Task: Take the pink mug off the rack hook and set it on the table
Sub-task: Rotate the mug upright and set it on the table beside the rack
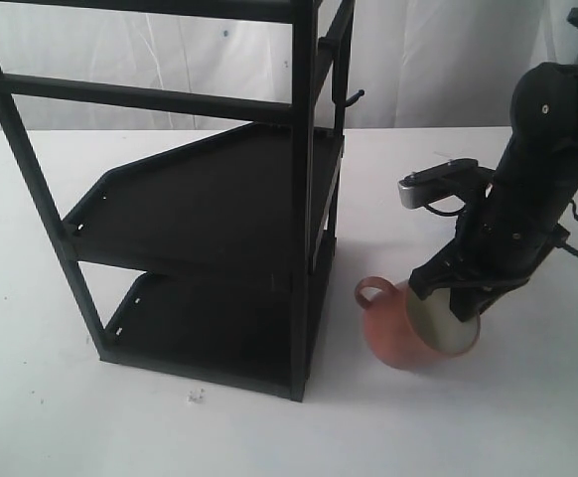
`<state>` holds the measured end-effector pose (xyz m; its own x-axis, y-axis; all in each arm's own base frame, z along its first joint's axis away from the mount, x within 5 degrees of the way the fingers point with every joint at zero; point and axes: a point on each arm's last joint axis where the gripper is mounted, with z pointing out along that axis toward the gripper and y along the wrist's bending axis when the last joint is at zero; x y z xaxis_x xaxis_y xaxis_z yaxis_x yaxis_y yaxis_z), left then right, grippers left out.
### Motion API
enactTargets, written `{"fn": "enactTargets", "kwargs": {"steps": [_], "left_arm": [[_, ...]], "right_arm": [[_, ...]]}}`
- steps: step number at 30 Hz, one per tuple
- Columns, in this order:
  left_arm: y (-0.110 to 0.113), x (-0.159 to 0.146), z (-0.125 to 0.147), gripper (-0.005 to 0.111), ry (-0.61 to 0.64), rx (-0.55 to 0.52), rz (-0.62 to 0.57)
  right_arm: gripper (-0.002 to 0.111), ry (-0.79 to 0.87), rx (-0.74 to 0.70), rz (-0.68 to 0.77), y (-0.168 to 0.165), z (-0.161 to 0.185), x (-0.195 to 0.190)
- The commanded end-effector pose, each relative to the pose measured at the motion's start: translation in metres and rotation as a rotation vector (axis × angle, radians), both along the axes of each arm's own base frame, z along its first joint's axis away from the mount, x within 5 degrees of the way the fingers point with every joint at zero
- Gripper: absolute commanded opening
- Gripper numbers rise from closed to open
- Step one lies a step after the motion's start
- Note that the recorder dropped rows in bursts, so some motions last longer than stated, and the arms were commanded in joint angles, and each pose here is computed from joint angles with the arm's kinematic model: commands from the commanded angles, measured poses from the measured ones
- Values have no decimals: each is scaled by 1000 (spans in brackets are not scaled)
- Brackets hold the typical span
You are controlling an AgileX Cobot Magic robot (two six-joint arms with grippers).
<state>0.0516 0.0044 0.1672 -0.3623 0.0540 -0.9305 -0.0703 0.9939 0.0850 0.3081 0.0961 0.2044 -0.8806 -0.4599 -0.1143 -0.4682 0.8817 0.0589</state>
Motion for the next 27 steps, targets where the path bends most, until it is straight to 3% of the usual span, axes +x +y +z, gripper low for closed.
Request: {"fn": "enactTargets", "kwargs": {"steps": [1,6,14,27], "left_arm": [[0,0,-1,0,-3,-9,0],[0,0,-1,0,-3,-9,0],[0,0,-1,0,-3,-9,0],[0,0,-1,0,-3,-9,0]], "right_arm": [[0,-2,-3,7,-1,-3,1],[1,-5,1,5,0,-3,1],[18,-43,10,1,1,-2,4],[18,-82,59,-26,5,-1,8]]}}
